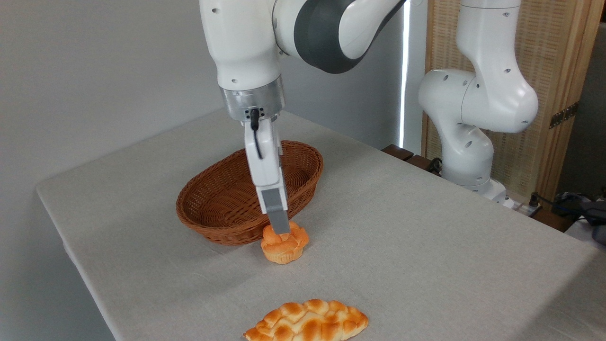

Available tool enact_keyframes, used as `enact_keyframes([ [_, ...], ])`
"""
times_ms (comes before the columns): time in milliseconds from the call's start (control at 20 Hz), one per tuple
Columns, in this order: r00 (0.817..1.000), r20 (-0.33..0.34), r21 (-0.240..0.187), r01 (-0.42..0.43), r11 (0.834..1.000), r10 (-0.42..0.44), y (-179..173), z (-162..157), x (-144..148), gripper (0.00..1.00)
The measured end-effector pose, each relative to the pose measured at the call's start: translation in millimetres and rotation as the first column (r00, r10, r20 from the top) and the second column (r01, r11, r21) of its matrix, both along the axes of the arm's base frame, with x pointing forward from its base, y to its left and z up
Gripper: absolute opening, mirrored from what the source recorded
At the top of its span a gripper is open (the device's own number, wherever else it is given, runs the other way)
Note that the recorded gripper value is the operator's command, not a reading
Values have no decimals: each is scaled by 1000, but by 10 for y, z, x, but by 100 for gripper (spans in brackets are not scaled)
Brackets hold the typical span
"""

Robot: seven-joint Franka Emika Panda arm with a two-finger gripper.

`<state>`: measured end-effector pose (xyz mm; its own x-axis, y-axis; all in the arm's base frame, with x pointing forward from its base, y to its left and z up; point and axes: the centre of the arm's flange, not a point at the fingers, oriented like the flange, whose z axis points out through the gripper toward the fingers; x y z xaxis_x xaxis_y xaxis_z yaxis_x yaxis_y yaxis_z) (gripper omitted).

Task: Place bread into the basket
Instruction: 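Lower the open gripper around the small round bread roll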

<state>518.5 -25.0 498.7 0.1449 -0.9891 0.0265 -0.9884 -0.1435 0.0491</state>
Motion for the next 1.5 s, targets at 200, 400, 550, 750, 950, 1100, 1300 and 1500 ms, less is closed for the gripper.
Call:
enact_keyframes([
  [200, 969, -20, 25, 248, 968, -247, 39, -99, -32, 100],
  [400, 923, -38, 60, 386, 921, -384, 42, -241, -56, 99],
  [550, 883, -26, 63, 470, 880, -469, -16, -418, -77, 98],
  [750, 823, -43, 47, 568, 822, -566, -81, -600, -142, 94],
  [950, 759, -42, 39, 651, 758, -649, -95, -652, -153, 94],
  [1100, 751, -26, 48, 661, 749, -660, -97, -727, -143, 94],
  [1300, 749, -26, 45, 663, 748, -662, -96, -864, -156, 93],
  [1500, 748, -32, 39, 664, 747, -663, -104, -910, -151, 82],
])
